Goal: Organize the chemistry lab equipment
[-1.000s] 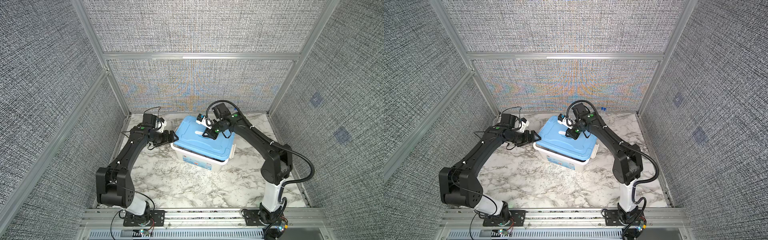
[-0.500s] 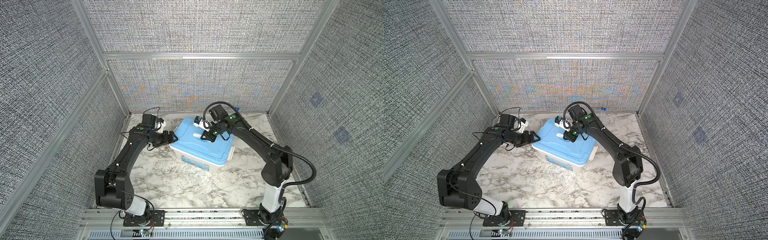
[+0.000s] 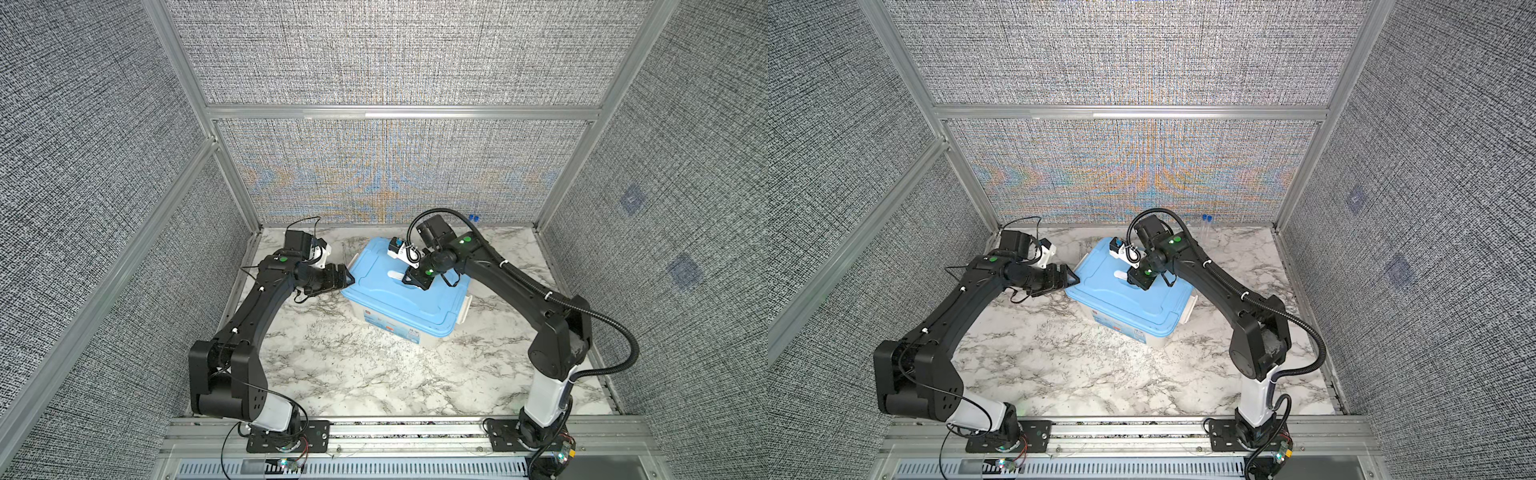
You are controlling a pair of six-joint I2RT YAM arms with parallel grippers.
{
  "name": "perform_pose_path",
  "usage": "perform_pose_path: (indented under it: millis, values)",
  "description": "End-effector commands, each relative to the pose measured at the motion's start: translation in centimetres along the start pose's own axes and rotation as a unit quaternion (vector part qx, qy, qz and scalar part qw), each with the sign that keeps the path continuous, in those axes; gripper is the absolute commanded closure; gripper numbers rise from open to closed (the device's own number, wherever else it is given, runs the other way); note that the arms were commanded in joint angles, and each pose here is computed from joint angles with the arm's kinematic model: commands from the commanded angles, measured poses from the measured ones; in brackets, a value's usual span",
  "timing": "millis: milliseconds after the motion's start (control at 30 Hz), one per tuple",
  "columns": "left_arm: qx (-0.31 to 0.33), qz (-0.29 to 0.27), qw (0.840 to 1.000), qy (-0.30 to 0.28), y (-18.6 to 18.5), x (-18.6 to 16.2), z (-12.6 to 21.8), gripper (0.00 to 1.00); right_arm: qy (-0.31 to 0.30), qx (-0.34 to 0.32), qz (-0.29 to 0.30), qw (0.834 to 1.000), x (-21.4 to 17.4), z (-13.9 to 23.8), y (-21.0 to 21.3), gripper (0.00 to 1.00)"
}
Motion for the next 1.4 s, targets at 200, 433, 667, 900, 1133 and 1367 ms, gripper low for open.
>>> perform_pose_path:
  millis: [200,433,667,900,1133,1367]
  values:
    - [-0.010,0.007,1.000,0.007,-0.2,0.2,0.1,0.10,-0.075,-0.076,-0.090,0.990,1.9,4.3,-1.3,0.52]
    - [-0.086,0.015,0.995,-0.050,-2.5,3.1,1.4,0.04,-0.157,-0.209,-0.324,0.909,-0.9,11.2,-5.6,0.49]
    - [-0.088,0.036,0.995,-0.023,-1.3,3.2,-0.9,0.11,-0.121,-0.157,-0.513,0.835,-8.9,12.7,-9.4,0.49]
    - [-0.084,0.030,0.996,0.005,-1.0,1.4,-1.6,0.18,-0.081,-0.070,-0.543,0.833,-10.4,9.9,-9.3,0.49]
    - [-0.080,0.033,0.996,0.018,-1.1,-0.2,-1.2,0.23,-0.053,-0.043,-0.537,0.841,-9.6,7.3,-10.4,0.53]
    - [-0.080,0.037,0.996,0.026,-1.8,-2.7,-0.1,0.23,-0.034,-0.048,-0.515,0.855,-9.1,5.9,-11.4,0.62]
Point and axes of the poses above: each gripper's point midway between its finger pads, its own z axis back along the fingers, its own y axis along the line the jaws close on, x = y × z, the point moved 3 cm from there along z, back along the fingers, and after that the axes turned 14 degrees about -z, right-handed, at the moved point
